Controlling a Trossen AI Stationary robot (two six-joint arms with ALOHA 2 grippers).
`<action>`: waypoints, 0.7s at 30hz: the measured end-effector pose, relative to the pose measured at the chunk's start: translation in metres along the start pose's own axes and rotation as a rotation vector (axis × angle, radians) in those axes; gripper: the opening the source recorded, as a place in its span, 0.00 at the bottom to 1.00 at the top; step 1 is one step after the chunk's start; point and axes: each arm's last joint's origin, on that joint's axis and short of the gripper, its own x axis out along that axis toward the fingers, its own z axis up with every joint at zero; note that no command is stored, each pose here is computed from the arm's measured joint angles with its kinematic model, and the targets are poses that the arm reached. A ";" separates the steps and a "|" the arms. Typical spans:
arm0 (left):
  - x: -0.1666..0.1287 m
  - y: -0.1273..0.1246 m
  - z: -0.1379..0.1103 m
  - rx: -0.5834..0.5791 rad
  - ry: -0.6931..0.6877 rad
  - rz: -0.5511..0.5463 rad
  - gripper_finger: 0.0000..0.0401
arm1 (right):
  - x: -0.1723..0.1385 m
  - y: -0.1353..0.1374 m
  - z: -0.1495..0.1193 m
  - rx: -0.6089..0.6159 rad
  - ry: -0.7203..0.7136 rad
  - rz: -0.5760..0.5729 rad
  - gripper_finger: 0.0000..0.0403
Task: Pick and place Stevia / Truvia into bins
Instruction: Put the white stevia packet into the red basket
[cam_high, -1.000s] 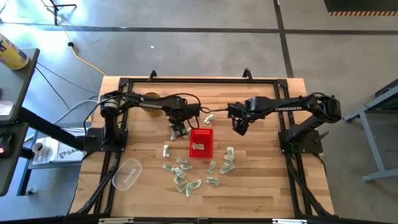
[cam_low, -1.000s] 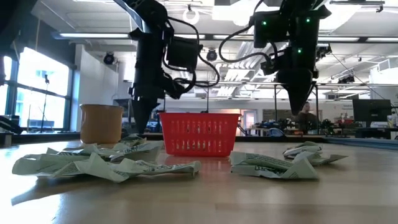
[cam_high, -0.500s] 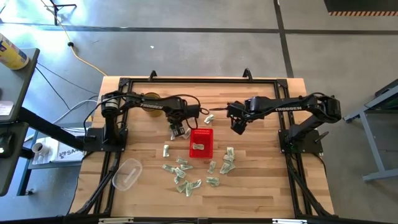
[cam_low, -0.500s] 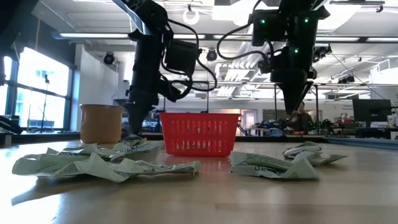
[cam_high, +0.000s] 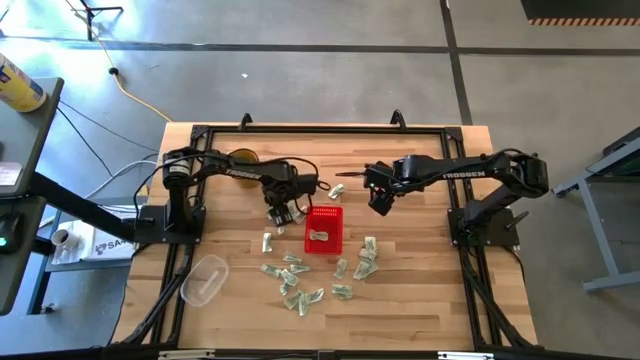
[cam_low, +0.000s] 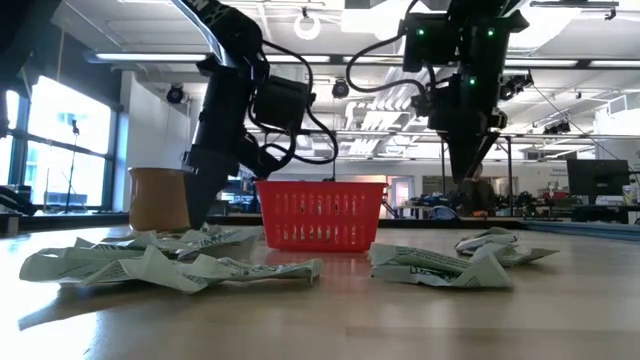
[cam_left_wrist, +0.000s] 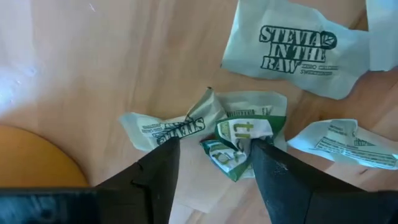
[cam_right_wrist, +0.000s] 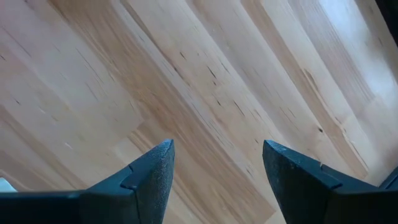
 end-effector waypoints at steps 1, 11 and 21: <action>0.000 0.000 0.000 -0.002 0.000 -0.002 0.55 | 0.000 0.000 0.000 0.001 -0.001 0.001 0.59; -0.012 0.001 0.000 -0.017 0.033 0.000 0.26 | 0.000 0.000 0.001 0.032 -0.005 0.005 0.59; -0.014 -0.005 0.004 0.003 -0.021 0.025 0.29 | 0.000 0.001 0.001 0.053 -0.004 0.017 0.59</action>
